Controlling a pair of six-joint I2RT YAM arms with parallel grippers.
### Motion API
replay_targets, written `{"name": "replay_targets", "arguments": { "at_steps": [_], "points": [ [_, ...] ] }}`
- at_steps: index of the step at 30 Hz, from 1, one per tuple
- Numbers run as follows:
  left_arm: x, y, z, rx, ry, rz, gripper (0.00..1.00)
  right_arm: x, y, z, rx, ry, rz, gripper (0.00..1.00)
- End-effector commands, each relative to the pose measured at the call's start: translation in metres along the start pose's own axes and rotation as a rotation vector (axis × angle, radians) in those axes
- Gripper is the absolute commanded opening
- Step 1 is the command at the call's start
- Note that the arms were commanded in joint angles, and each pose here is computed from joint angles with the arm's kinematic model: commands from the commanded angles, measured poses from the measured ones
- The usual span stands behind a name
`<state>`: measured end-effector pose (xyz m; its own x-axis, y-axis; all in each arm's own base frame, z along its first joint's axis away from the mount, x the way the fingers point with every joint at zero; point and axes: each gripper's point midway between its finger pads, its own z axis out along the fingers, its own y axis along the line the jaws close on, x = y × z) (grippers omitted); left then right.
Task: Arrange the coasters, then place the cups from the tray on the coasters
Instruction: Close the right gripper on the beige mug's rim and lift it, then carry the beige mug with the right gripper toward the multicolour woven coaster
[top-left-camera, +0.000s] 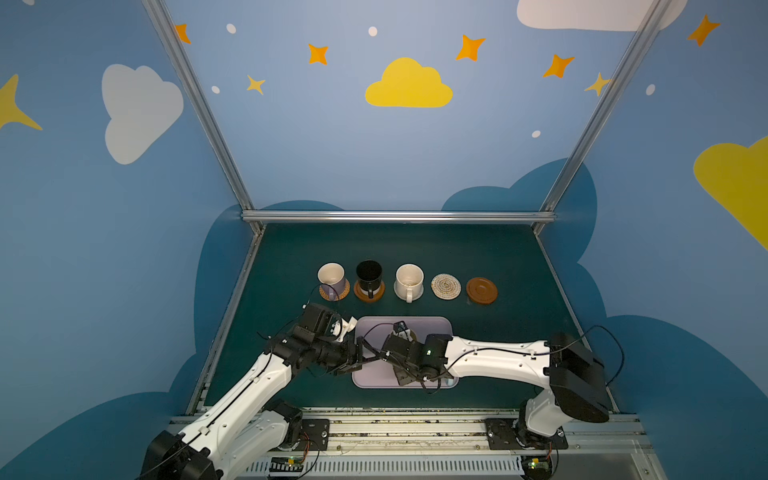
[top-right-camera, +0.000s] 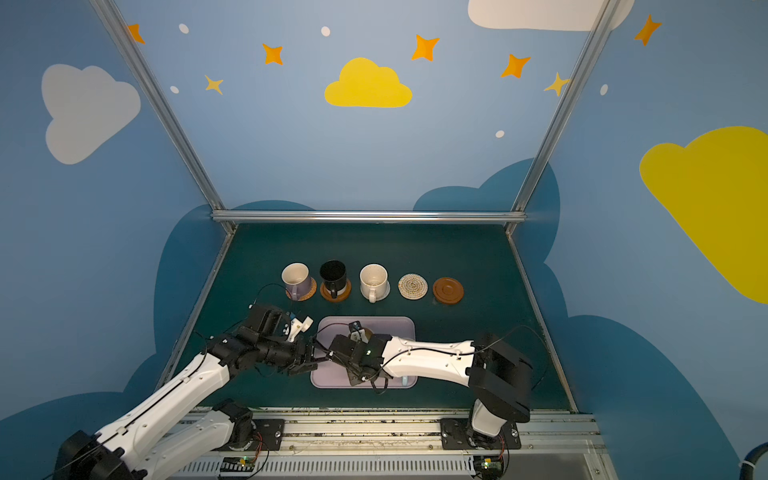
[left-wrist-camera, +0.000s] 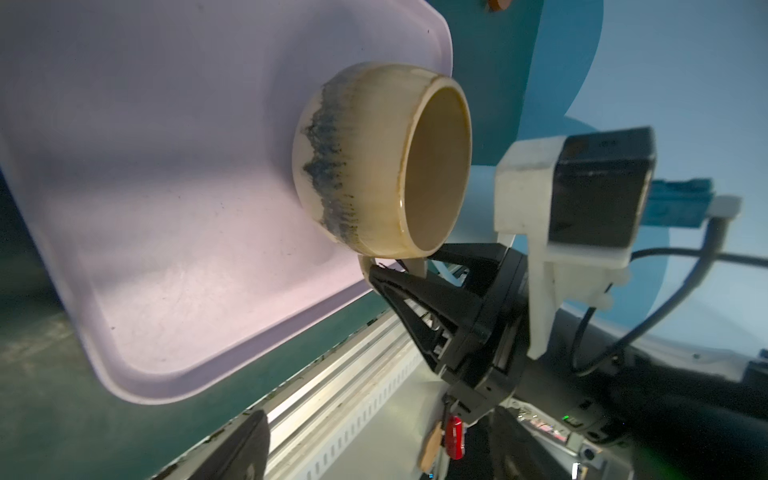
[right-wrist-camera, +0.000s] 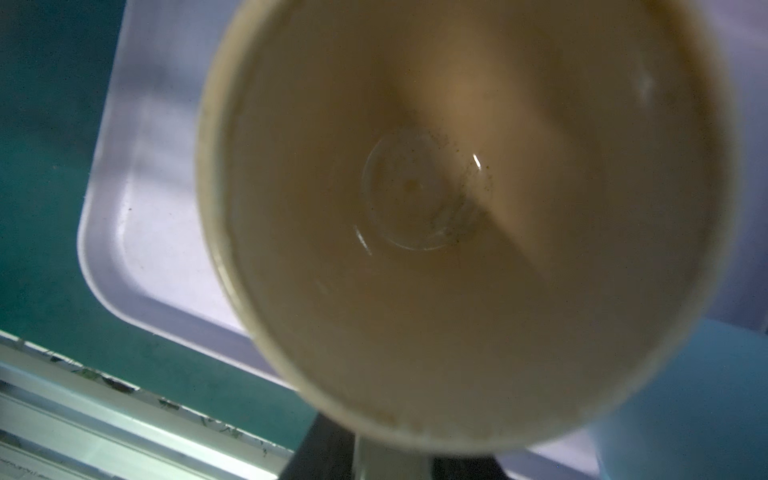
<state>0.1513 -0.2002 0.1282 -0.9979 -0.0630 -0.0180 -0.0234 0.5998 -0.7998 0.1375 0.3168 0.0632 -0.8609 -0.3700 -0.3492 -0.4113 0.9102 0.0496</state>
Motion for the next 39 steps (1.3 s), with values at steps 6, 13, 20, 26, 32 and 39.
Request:
{"name": "replay_targets", "arguments": {
  "at_steps": [6, 13, 20, 26, 32, 39],
  "points": [
    [-0.003, 0.005, 0.002, -0.023, -0.008, 0.003, 1.00, -0.010, 0.005, 0.001, -0.012, -0.022, 0.003, 0.15],
    [-0.004, 0.008, 0.002, -0.043, -0.008, -0.003, 1.00, -0.012, 0.004, -0.001, -0.010, -0.031, 0.003, 0.00],
    [-0.006, -0.001, -0.001, -0.011, -0.032, 0.015, 1.00, -0.024, 0.009, -0.010, -0.022, -0.071, 0.000, 0.00],
    [-0.009, -0.006, -0.002, 0.012, -0.046, 0.024, 1.00, -0.039, 0.010, -0.026, -0.024, -0.128, -0.008, 0.00],
    [-0.011, -0.011, -0.005, 0.024, -0.063, 0.034, 1.00, -0.046, 0.005, -0.035, -0.019, -0.172, -0.004, 0.00],
    [-0.013, -0.011, -0.004, 0.025, -0.067, 0.027, 1.00, -0.044, 0.005, -0.032, -0.022, -0.168, -0.005, 0.00]
  ]
}}
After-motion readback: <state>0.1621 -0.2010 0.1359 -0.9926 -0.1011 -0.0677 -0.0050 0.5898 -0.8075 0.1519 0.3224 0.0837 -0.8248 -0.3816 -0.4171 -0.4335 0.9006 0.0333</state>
